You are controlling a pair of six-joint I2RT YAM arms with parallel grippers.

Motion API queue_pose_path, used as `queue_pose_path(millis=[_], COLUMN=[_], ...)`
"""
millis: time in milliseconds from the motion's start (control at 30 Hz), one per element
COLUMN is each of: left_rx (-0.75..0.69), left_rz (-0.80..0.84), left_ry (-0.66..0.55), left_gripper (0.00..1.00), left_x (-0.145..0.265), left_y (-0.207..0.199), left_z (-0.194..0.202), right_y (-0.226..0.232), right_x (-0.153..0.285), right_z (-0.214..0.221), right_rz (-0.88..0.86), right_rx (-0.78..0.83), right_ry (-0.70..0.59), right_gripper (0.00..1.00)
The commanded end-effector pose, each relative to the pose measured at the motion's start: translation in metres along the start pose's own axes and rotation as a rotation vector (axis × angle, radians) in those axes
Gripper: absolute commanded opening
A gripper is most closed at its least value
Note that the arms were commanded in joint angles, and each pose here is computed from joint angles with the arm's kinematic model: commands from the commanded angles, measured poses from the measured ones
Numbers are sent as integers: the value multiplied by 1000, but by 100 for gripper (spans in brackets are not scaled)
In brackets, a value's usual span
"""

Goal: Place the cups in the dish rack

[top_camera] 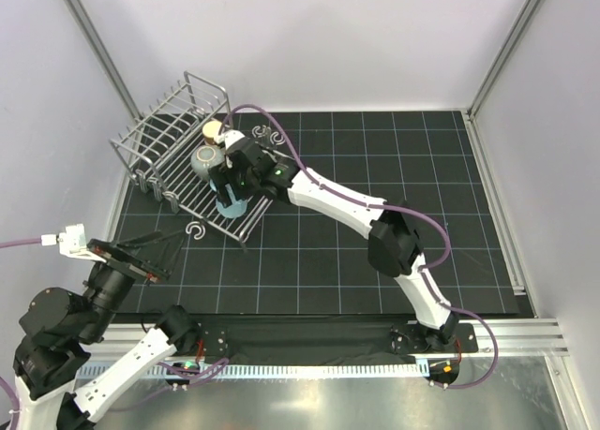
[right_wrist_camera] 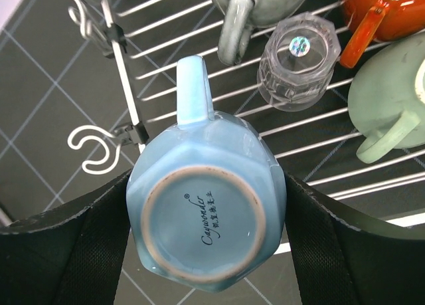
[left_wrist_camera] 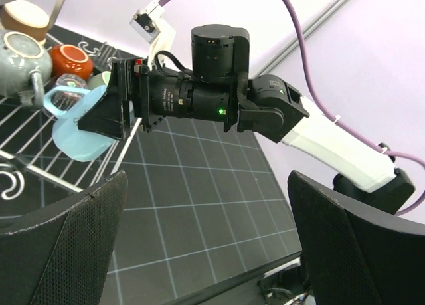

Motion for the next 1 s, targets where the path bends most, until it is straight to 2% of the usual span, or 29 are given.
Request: queue_pose_path(millis=[0,300,800,967], left_rx=[-37,-101,-100,-92], left_rz=[-18,14,40,41], left_ry=[-14,34,77,88], left_gripper=[100,100,100,100], left_x=[10,13,9,7], left_y=[6,3,-1,-2], left_z=[-3,-8,-3,-2], right_y=[27,27,15,15], right_x=[21,3,-3,-4], right_z=[-31,-6,4,7], right_rz=[-39,-25,36,35], right_rx=[23,65,137,133], right_ry=[-160,-104,-49,-35], right_gripper=[4,4,4,13])
Point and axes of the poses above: each gripper's point midway between its finger pads, its own x axis back along the fingers, its own y axis along the line the jaws close on, z = x × y, the point moved 10 cm from there along x, back along the fingers, and after that the axes turned 15 degrees about -x, right-handed, at the moved point
